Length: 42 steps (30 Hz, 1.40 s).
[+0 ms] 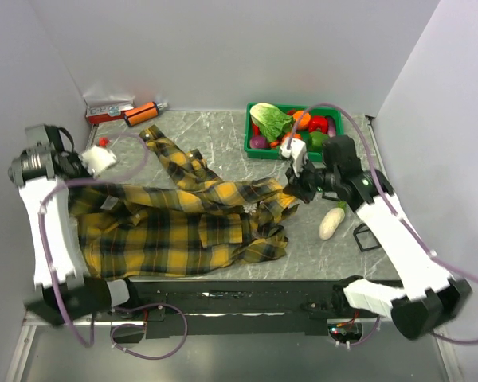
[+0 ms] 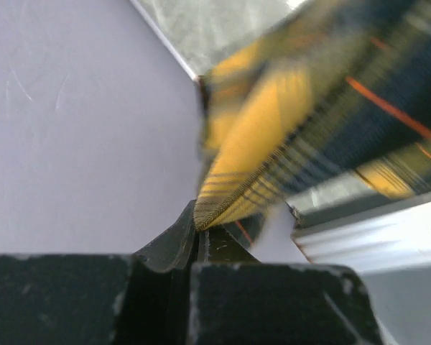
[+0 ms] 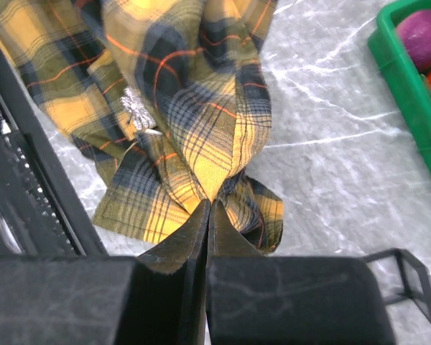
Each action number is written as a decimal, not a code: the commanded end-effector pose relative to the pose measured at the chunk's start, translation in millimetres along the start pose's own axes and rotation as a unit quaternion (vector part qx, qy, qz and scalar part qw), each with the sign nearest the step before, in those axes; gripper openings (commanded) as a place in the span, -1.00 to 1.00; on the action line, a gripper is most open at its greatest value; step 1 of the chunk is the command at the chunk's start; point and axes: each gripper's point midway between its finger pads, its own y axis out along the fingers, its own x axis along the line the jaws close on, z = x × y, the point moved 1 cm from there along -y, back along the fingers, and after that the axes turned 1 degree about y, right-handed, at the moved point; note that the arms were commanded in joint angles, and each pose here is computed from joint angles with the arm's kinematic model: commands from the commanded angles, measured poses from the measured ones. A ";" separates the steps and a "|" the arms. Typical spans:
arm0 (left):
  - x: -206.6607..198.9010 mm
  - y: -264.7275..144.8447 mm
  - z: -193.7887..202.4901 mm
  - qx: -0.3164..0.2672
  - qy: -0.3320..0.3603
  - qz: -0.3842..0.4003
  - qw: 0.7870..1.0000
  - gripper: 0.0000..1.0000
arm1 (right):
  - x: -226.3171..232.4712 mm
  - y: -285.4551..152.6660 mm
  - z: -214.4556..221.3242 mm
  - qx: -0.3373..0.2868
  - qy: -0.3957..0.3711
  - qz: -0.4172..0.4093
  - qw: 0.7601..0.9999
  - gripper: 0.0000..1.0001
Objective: Remove the brooch from the garment
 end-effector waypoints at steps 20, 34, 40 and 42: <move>171.6 154.5 -137.1 -0.133 -0.237 -0.163 0.948 0.75 | -156.5 80.2 -45.3 0.006 0.056 0.128 0.990 0.19; -99.3 148.9 -30.7 -0.040 -0.125 0.159 0.979 0.60 | -69.6 137.0 79.2 0.152 -0.039 -0.009 0.988 0.31; -131.3 170.2 -1.0 0.002 -0.137 0.176 0.975 0.60 | -73.8 166.3 87.3 0.174 -0.041 -0.038 0.983 0.37; -139.4 175.8 2.5 0.008 -0.145 0.184 0.972 0.59 | -75.1 175.3 93.6 0.181 -0.049 -0.039 0.981 0.37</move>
